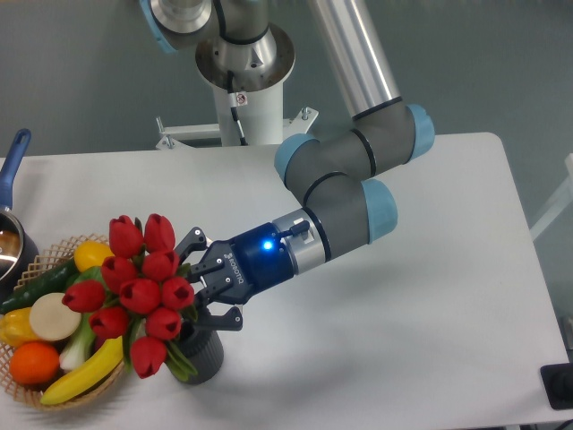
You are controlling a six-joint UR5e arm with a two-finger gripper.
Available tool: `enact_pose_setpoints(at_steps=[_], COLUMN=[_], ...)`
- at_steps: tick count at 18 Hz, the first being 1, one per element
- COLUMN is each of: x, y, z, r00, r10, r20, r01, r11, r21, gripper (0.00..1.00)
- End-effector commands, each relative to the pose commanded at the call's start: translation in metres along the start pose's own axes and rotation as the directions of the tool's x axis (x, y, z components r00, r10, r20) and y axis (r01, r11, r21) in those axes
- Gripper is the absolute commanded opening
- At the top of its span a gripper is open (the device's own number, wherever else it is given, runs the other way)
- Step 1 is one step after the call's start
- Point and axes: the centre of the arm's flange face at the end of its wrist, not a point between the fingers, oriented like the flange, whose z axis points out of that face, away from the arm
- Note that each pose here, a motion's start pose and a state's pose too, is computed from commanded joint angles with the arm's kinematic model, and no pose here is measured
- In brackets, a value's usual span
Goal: Insert the flowers into the vase
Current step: 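Lower the tulip stems into the black vase opening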
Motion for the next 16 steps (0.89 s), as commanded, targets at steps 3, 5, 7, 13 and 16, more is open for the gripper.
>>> enact_pose_setpoints(at_steps=[3,5,7,13,16], x=[-0.001,-0.002,-0.006,-0.012,-0.014], y=[0.007,0.009,0.017,0.032,0.038], z=[0.000,-0.001,-0.002,-0.005,-0.007], r00=[1.000,1.000,1.000,0.999,0.999], r10=[-0.012,-0.015,-0.026,-0.041,-0.037], r20=[0.000,0.002,0.005,0.010,0.014], r01=[0.012,0.015,0.026,0.041,0.037], r11=[1.000,1.000,1.000,0.999,0.999], r21=[0.000,0.000,-0.004,-0.007,-0.008], gripper=[0.34,0.34,0.34,0.34,0.34])
